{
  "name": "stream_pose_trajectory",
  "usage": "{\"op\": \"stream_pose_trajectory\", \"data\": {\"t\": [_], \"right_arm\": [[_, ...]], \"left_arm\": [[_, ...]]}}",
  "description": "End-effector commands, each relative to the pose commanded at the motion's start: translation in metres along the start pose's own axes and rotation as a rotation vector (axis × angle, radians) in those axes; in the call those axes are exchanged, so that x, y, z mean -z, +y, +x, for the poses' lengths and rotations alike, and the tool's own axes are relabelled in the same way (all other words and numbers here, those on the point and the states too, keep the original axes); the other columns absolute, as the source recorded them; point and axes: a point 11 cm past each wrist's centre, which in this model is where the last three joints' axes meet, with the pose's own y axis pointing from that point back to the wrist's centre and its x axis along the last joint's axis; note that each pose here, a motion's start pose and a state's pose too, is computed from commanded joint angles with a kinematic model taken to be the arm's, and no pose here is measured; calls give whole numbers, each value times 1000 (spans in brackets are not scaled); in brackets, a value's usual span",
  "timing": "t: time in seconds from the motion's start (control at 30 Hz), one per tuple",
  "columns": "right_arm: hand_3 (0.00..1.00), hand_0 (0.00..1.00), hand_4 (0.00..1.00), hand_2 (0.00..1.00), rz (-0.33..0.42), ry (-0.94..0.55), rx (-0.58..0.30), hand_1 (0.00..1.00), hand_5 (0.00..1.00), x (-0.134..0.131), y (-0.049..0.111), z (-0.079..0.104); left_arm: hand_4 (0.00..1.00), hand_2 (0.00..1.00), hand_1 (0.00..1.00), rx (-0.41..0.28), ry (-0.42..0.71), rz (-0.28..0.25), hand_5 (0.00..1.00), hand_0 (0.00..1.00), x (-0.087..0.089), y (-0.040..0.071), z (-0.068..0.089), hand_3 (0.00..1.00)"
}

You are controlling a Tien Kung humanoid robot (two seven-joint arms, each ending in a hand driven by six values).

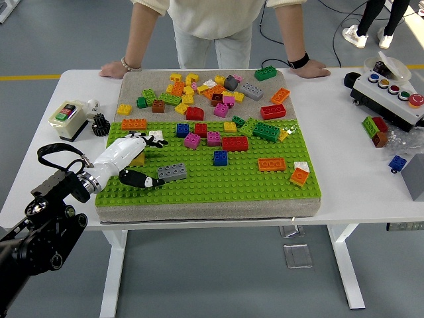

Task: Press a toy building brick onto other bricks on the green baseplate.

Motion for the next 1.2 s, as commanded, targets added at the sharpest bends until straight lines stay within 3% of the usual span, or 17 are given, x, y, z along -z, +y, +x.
{"op": "stream_pose_trajectory", "data": {"t": [1.2], "right_arm": [[586, 739, 910, 705, -1, 0, -3, 658, 495, -1, 0, 0]], "left_arm": [[998, 758, 772, 5, 5, 9, 213, 912, 2, -6, 3, 798]]}}
